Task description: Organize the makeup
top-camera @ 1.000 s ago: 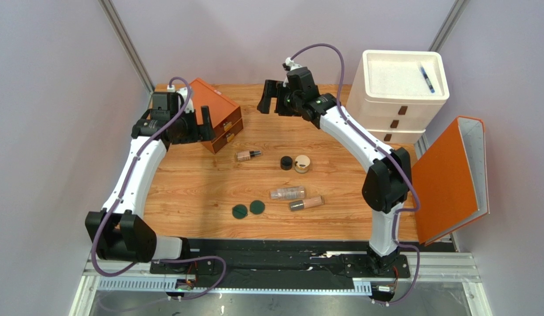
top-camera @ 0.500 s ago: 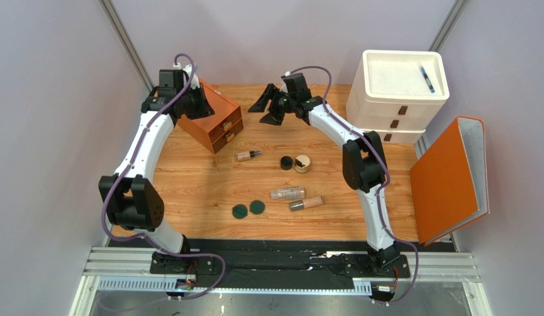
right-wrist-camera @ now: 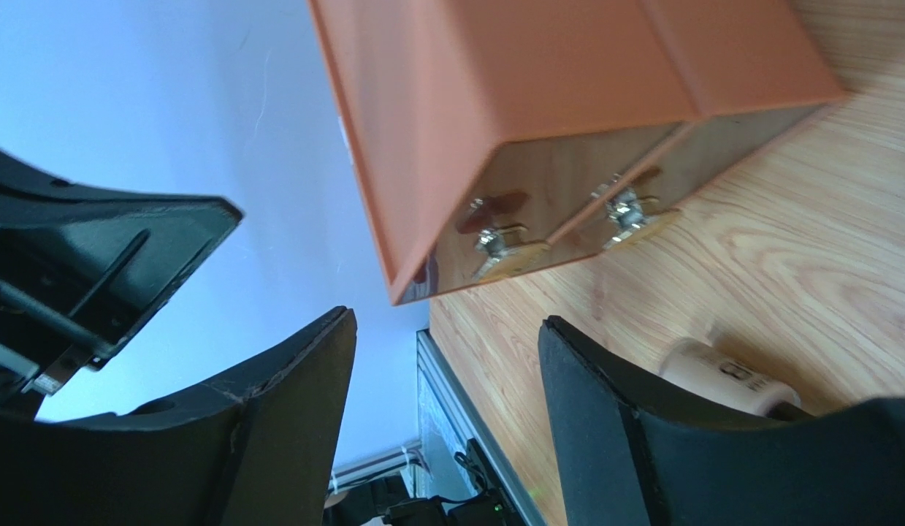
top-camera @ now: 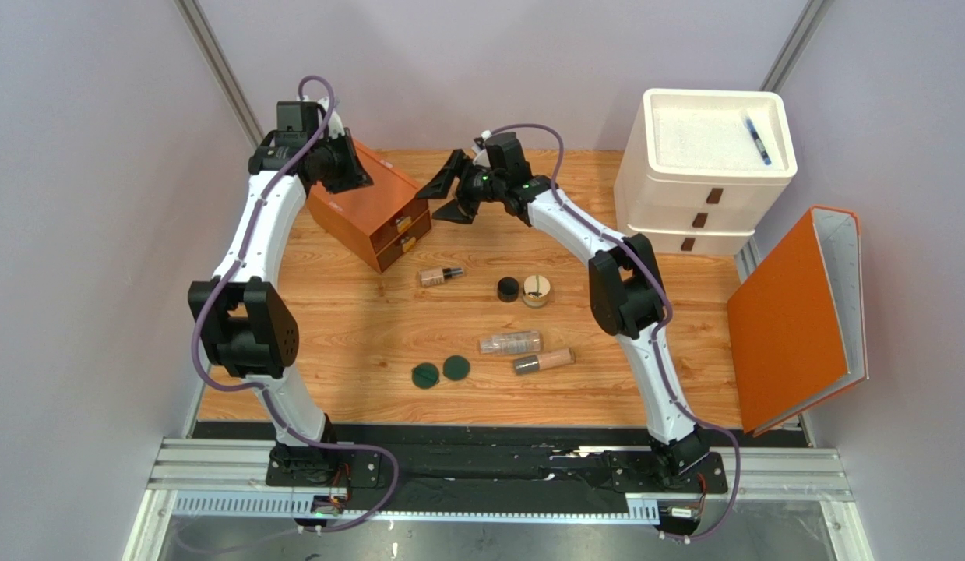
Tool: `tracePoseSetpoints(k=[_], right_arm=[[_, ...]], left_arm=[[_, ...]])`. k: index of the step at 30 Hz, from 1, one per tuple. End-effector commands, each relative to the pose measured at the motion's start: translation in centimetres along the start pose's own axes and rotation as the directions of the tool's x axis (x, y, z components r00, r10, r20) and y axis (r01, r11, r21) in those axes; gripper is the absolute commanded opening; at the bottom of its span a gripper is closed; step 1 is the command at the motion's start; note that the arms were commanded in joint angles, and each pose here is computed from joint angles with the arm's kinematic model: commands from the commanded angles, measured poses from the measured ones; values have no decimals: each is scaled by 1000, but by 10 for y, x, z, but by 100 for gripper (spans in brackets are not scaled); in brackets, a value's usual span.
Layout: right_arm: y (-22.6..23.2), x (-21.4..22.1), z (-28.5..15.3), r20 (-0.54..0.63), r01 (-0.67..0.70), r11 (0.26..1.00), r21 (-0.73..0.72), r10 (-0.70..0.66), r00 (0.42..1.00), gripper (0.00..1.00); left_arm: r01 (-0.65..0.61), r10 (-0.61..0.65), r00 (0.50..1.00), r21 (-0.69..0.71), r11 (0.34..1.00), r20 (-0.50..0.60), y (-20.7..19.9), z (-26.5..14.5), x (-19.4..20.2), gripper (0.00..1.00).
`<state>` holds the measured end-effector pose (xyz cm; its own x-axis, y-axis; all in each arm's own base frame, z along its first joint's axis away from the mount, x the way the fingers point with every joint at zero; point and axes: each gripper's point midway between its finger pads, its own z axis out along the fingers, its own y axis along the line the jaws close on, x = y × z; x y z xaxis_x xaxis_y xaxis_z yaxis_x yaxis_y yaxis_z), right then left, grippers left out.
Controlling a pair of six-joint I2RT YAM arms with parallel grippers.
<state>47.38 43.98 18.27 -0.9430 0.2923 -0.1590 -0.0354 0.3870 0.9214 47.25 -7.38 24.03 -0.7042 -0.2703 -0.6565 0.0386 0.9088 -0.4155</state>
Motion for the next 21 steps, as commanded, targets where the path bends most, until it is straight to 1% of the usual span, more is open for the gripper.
tracePoseSetpoints(k=[1,3,6,11,21], right_arm=[[22,18,14,-63,33,998,-53,-36,997,65],[15,20,18,-70,29,999,-42,-32,997,65],[1,24,18,-86,26,1000,3,-26,996,62],[-12,24,21,-86,25,999,36,-21,996,63],[-35,20,35,-76,-13,997,78,19,997,63]], left_arm=[[84,-84,995,-2,997,-61,2,4,8,0],[100,-100,992,-4,995,-77,4,8,13,0],[128,-127,986,-2,992,-107,5,15,21,0],[153,-150,979,12,988,-137,5,22,28,0],[163,-159,976,13,987,-152,3,20,32,0]])
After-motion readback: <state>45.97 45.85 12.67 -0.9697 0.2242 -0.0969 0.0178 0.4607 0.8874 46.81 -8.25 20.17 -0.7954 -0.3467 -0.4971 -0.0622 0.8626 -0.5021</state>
